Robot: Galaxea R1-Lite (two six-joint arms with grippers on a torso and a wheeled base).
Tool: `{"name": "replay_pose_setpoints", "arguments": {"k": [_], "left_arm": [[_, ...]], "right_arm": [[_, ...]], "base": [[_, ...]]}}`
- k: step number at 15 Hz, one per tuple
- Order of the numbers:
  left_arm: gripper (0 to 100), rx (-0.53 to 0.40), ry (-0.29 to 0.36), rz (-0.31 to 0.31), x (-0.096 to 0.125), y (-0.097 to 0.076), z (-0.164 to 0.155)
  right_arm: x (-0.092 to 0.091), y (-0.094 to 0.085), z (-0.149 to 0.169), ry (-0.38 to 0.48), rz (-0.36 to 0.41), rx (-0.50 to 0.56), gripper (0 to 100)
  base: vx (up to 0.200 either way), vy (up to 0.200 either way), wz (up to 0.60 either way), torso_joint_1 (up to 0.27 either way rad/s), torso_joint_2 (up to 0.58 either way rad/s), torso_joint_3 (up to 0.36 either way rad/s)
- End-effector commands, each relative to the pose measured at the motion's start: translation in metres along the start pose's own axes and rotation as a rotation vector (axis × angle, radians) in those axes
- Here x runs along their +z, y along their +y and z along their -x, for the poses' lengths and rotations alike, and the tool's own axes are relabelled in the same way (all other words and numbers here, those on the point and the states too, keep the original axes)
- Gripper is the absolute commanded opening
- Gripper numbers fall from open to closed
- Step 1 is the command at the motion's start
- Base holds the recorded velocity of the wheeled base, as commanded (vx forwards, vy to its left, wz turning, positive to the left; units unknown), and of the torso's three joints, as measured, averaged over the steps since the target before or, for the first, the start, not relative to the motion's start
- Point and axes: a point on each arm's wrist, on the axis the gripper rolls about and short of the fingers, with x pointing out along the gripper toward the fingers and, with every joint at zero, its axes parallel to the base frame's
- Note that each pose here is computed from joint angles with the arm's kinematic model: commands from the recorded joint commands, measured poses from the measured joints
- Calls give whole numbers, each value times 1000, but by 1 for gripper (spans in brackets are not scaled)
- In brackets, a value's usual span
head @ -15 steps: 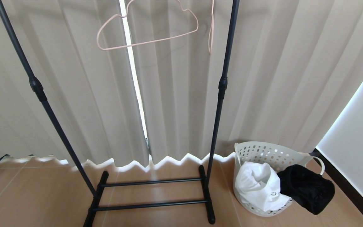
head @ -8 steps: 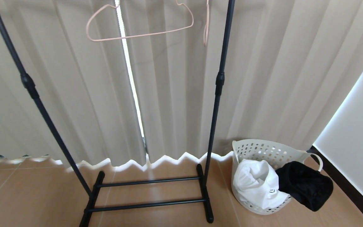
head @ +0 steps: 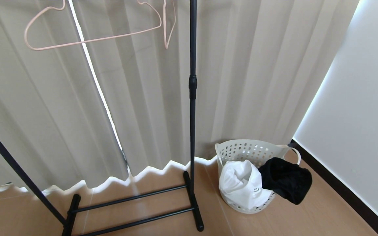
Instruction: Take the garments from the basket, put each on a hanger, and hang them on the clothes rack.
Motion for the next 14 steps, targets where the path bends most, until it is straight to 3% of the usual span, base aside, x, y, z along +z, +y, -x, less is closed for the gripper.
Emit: {"name": "replay_pose_setpoints", "arguments": {"k": [1,13,14], "left_arm": [[100,2,-1,0,0,0,0],[100,1,-1,0,0,0,0],[100,1,-1,0,0,0,0]], "right_arm": [[0,0,0,1,0,1,100],[0,0,0,1,0,1,100],[0,0,0,1,0,1,100]], "base": [[0,0,0,0,0,0],[0,0,0,0,4,-183],[0,0,-600,-2,7,-198]]}}
